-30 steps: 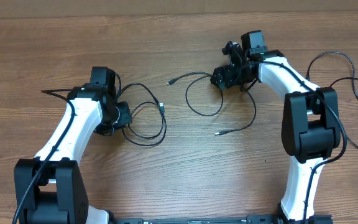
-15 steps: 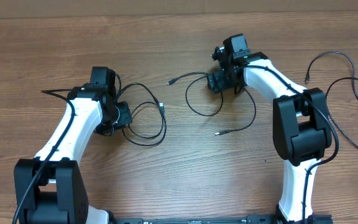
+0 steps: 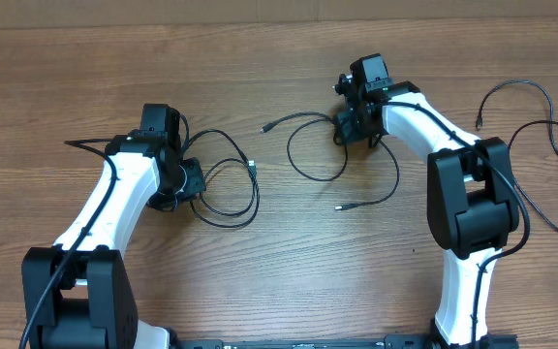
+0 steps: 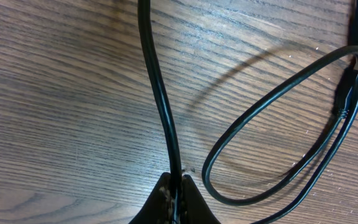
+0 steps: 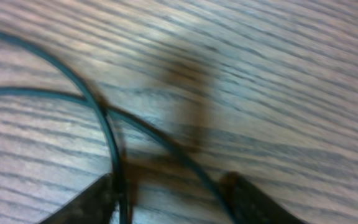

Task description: Untangle cables

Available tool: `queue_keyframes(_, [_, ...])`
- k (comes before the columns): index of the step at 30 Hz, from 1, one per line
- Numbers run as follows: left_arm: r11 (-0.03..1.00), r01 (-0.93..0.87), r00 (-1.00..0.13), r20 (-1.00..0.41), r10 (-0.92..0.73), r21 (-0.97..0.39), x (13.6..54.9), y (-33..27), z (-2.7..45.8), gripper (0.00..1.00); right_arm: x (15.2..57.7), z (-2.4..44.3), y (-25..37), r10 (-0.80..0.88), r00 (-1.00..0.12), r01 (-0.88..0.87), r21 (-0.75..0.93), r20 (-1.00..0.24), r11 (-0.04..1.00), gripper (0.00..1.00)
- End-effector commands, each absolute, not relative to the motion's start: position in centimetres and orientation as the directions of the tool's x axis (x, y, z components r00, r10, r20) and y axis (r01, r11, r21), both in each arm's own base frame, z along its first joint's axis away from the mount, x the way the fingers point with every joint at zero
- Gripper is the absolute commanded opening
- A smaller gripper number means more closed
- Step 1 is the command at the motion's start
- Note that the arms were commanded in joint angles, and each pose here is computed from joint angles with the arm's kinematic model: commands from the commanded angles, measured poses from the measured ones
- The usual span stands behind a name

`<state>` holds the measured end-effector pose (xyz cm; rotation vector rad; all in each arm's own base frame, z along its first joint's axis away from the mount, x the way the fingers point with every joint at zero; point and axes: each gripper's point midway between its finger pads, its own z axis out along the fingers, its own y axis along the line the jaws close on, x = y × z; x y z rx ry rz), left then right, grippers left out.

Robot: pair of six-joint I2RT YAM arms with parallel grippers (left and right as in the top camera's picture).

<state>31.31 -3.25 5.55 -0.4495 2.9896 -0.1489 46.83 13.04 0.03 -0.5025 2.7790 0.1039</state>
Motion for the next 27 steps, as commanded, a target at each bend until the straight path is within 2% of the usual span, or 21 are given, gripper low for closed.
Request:
queue_keyframes(1, [0.953, -0.281, -0.953, -0.089, -0.291, -0.113, 31.2, -3.4, 5.3, 0.04, 43.4, -3.6, 12.8, -0.325, -0.926, -0.343, 0.072, -0.192, 0.936, 0.5])
queue_keyframes(10, [0.953, -0.28, -0.952, -0.093, -0.291, -0.115, 31.3, -3.4, 5.3, 0.04, 42.6, -3.7, 12.6, -0.326, -0.932, -0.341, 0.075, -0.158, 0.937, 0.25])
queue_keyframes(16, [0.953, -0.28, -0.952, -0.093, -0.291, -0.115, 31.3, -3.4, 5.3, 0.04, 42.1, -3.7, 12.5, -0.327, -0.935, -0.339, 0.077, -0.139, 0.938, 0.17])
queue_keyframes(21, [0.953, -0.28, -0.952, -0.093, -0.291, -0.115, 31.3, -3.4, 5.3, 0.04, 41.6, -3.7, 12.3, -0.327, -0.938, -0.337, 0.079, -0.116, 0.938, 0.16])
queue_keyframes(24, [0.953, -0.28, -0.952, -0.093, -0.291, -0.115, 31.3, -3.4, 5.3, 0.04, 41.4, -3.6, 12.3, -0.328, -0.939, -0.336, 0.081, -0.106, 0.938, 0.06])
queue_keyframes(27, [0.953, -0.28, -0.952, -0.093, -0.291, -0.114, 31.3, -3.4, 5.3, 0.04, 41.6, -3.1, 12.3, -0.309, -0.945, -0.318, 0.082, -0.103, 0.945, 0.04])
